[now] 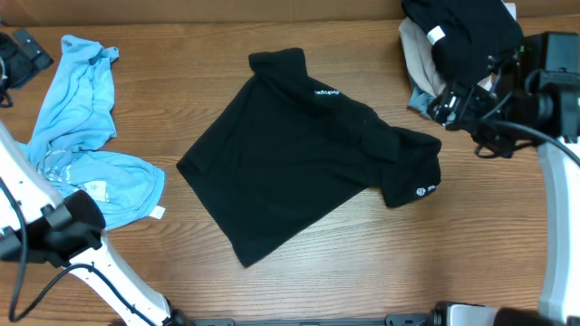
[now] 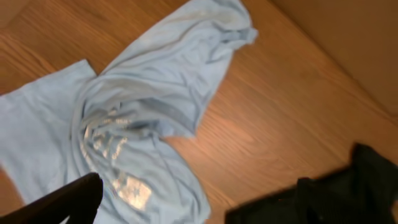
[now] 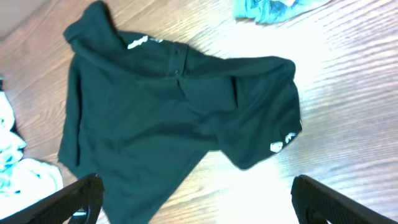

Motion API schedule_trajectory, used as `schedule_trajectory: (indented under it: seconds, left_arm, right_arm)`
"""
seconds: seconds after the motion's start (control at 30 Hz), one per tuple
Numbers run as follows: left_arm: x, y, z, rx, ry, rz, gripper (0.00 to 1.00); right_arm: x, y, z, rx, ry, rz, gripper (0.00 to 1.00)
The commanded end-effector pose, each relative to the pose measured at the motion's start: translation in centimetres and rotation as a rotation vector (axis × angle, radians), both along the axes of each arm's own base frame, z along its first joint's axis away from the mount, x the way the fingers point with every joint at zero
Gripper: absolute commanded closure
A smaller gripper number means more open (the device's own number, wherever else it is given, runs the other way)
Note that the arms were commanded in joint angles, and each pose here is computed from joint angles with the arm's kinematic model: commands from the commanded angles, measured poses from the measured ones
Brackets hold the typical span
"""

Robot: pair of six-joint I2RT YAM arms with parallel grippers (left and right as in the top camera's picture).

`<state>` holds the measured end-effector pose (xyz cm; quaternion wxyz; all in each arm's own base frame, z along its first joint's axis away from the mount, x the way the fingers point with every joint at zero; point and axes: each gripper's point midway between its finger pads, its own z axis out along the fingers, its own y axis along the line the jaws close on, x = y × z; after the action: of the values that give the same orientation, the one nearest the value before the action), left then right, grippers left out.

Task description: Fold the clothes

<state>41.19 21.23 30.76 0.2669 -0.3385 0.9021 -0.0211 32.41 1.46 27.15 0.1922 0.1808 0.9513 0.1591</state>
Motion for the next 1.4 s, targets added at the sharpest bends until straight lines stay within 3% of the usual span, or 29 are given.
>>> schedule_trajectory:
  seconds: [0.0, 0.2, 0.37, 0.5, 0.67, 1.07, 1.37]
  left_arm:
    - [-0.7, -3.6, 6.0, 0.089, -0.142, -0.093, 0.0]
    - [-2.3, -10.6, 10.9, 0.135, -0.246, -0.242, 0.0]
    - [-5.0, -15.9, 9.8, 0.113, -0.161, -0.345, 0.0]
    - [-8.6, -18.5, 5.4, 0.086, 0.023, -0.339, 0.0]
    - [-12.8, -22.3, -1.7, 0.034, 0.216, -0.434, 0.0]
    - [-20.4, -32.7, -18.0, -0.141, 0.351, -0.82, 0.02]
    - [-24.1, -35.5, -25.7, -0.101, 0.46, -0.982, 0.12]
  right_arm:
    - [-1.9, 0.3, 3.1, -0.004, -0.082, 0.002, 0.0]
    - [-6.2, -0.3, 5.0, -0.029, -0.094, -0.088, 0.0]
    - [-10.1, -2.5, 4.8, -0.089, -0.041, -0.292, 0.0]
    - [-11.1, -2.9, 4.0, -0.107, -0.037, -0.315, 0.0]
    - [-10.0, -3.1, 2.8, -0.113, -0.038, -0.317, 0.0]
    - [-7.1, -2.6, -0.9, -0.092, 0.02, -0.259, 0.0]
    - [-6.1, -2.4, -2.4, -0.088, 0.079, -0.226, 0.0]
